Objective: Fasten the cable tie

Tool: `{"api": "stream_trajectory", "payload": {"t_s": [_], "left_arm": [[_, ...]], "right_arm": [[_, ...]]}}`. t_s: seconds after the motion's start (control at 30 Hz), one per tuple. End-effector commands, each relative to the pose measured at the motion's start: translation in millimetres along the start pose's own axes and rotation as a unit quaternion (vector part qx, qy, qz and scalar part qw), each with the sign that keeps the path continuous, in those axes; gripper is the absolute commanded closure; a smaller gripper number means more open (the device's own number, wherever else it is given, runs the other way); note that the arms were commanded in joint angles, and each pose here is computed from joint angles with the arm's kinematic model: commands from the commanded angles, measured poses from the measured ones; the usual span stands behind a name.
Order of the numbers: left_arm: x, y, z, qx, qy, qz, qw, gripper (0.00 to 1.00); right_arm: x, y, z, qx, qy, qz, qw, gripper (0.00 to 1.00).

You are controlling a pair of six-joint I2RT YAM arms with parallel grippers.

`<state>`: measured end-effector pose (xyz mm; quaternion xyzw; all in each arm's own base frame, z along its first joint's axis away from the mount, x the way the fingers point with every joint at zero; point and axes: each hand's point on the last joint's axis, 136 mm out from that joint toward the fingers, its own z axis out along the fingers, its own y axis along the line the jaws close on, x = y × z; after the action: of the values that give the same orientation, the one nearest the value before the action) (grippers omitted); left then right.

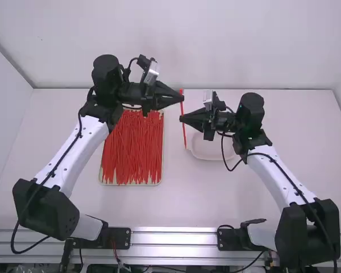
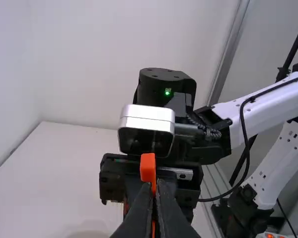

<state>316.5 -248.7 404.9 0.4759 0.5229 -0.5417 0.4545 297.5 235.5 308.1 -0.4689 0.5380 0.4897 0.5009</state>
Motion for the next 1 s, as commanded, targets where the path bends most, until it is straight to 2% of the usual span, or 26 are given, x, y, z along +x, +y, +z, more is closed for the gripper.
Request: {"api": "stream_trajectory", "payload": {"t_s": [0.0,0.07,0.2,0.27,0.4,0.47,0.8,0.97], "left_arm": [[2,-3,1,0.010,0.002,-0.003,1.000,0.78],[2,-2,-1,0.008,0.001,0.002,1.000,0.61],[1,2,-5,0.001,0.000,0.013,1.000,0.41],[1,2,-7,-0.001,0.000,0.015,1.000,0.39],[-1,1,-5,0.001,-0.001,0.021,1.000,0.41],[-2,2,-6,0.000,-0.003,0.030,1.000,0.45],[-10,7,-4,-0.020,-0.013,0.029,0.999,0.50],[-12,7,-4,-0.020,-0.015,0.038,0.999,0.64]], "right_arm": [[-12,-1,1,-0.003,-0.005,-0.012,1.000,1.00],[-12,-1,1,-0.002,-0.005,-0.012,1.000,1.00],[-12,-1,1,-0.002,-0.005,-0.012,1.000,1.00],[-12,-1,1,-0.002,-0.005,-0.012,1.000,1.00],[-12,-1,1,-0.002,-0.006,-0.015,1.000,1.00],[-13,-1,1,-0.002,-0.006,-0.017,1.000,1.00],[-18,-1,0,-0.001,-0.013,-0.038,0.999,1.00],[-20,-8,1,0.021,-0.015,-0.040,0.999,1.00]]}}
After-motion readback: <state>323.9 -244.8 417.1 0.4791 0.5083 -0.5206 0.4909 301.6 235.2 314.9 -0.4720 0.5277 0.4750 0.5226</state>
